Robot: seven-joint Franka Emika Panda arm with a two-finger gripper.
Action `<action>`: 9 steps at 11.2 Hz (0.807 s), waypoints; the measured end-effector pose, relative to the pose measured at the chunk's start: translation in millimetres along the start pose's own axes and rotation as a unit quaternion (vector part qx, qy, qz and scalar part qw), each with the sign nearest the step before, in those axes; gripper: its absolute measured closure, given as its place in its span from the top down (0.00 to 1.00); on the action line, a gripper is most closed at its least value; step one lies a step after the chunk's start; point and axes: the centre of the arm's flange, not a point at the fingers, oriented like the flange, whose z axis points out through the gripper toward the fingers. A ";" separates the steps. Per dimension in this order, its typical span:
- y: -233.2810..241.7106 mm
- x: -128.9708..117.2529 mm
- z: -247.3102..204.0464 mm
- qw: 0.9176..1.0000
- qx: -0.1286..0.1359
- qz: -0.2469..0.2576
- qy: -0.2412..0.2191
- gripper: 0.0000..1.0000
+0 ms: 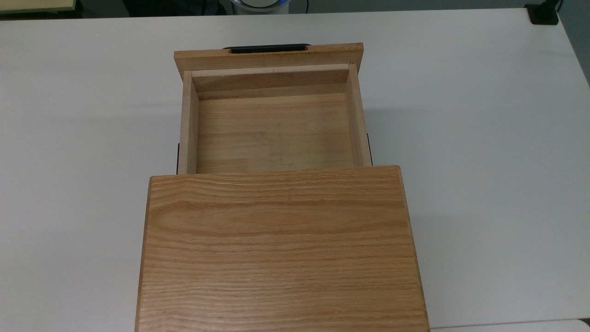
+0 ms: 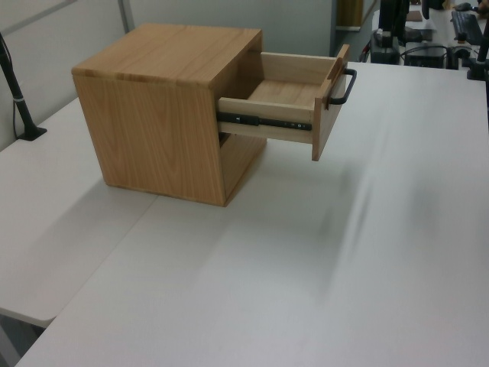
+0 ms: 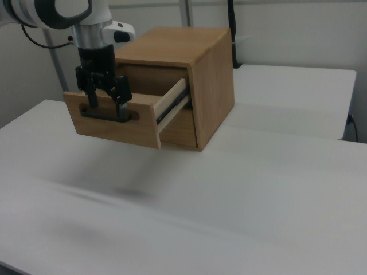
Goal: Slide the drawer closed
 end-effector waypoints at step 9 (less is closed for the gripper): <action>-15.7 -0.3 18.4 0.998 -0.002 -0.034 -0.049 1.00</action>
